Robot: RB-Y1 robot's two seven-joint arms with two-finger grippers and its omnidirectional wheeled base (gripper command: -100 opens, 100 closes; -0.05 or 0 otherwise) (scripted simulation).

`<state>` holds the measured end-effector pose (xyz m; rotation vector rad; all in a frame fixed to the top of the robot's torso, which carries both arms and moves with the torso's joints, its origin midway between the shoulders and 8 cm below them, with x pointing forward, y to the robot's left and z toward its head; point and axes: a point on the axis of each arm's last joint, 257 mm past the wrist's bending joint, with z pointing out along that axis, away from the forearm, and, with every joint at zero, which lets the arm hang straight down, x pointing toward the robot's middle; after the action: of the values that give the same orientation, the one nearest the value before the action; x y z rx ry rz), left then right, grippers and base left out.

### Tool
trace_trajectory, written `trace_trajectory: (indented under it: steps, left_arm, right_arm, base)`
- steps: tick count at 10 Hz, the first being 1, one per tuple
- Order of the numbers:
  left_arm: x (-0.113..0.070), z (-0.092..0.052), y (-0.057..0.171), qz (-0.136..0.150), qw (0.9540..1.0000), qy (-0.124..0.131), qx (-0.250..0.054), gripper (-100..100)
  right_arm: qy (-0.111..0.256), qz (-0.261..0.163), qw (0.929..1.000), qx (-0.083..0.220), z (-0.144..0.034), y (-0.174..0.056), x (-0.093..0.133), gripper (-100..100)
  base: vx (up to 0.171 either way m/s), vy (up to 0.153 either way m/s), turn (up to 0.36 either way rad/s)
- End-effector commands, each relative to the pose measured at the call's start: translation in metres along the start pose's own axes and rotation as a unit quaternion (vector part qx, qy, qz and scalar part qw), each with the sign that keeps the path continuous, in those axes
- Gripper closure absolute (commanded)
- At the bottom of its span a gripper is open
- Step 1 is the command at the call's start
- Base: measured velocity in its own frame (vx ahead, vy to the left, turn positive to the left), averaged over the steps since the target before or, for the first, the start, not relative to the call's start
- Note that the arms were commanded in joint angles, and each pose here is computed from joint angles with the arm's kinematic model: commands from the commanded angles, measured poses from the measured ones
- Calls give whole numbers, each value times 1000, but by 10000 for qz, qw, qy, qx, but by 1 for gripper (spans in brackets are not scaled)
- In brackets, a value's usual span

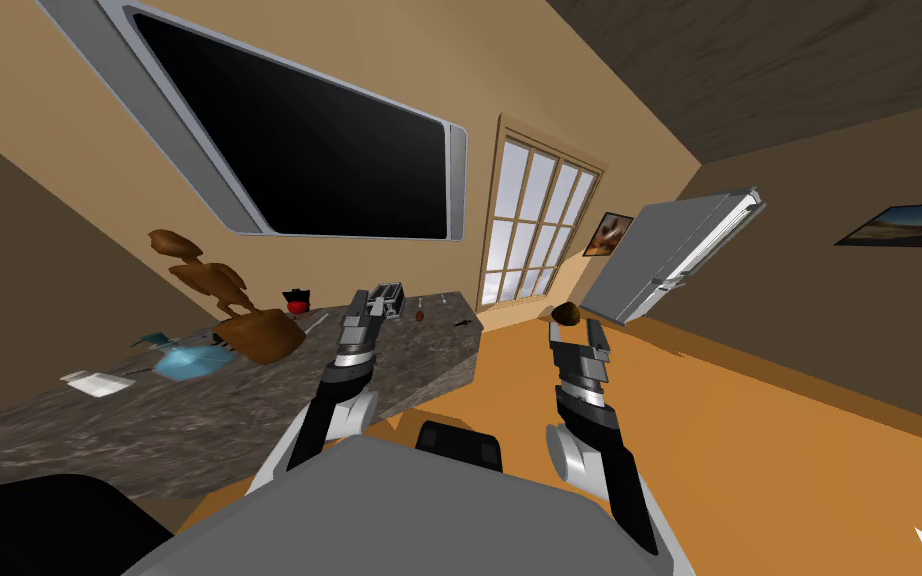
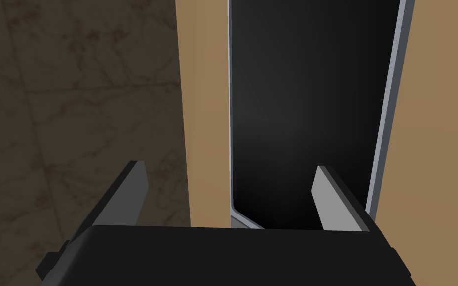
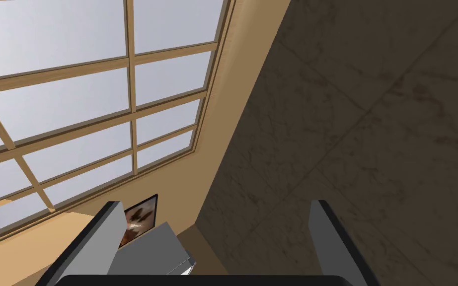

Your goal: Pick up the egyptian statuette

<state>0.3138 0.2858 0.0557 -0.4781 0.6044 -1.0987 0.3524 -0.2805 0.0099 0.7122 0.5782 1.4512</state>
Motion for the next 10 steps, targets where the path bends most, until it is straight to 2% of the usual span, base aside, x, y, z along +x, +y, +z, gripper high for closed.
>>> trace_trajectory:
  steps: [1, 6, 7, 8, 9, 10]
  left_arm:
    - [0, 0, 0, 0, 10000, 0, 0, 0]
    - [0, 0, 0, 0, 10000, 0, 0, 0]
    - [0, 0, 0, 0, 10000, 0, 0, 0]
    - [0, 0, 0, 0, 10000, 0, 0, 0]
    - [0, 0, 0, 0, 10000, 0, 0, 0]
    - [0, 0, 0, 0, 10000, 0, 0, 0]
  right_arm:
    - [153, -43, 9999, 29, -2, -3, 5, -100]
    - [970, -243, 9946, 262, -18, -30, 29, -100]
    - [1041, -274, 9938, 274, -18, -30, 30, -100]
    - [1256, -332, 9909, 354, -25, -39, 35, -100]
    - [1274, -340, 9906, 357, -25, -39, 35, -100]
    - [1497, -402, 9869, 450, -32, -49, 40, -100]
  base:
    - [-11, -14, 6]
    - [-21, -46, 39]
    - [-14, -32, 21]
    - [-10, -24, 49]
    - [-5, -18, 28]
    - [-1, -20, 67]
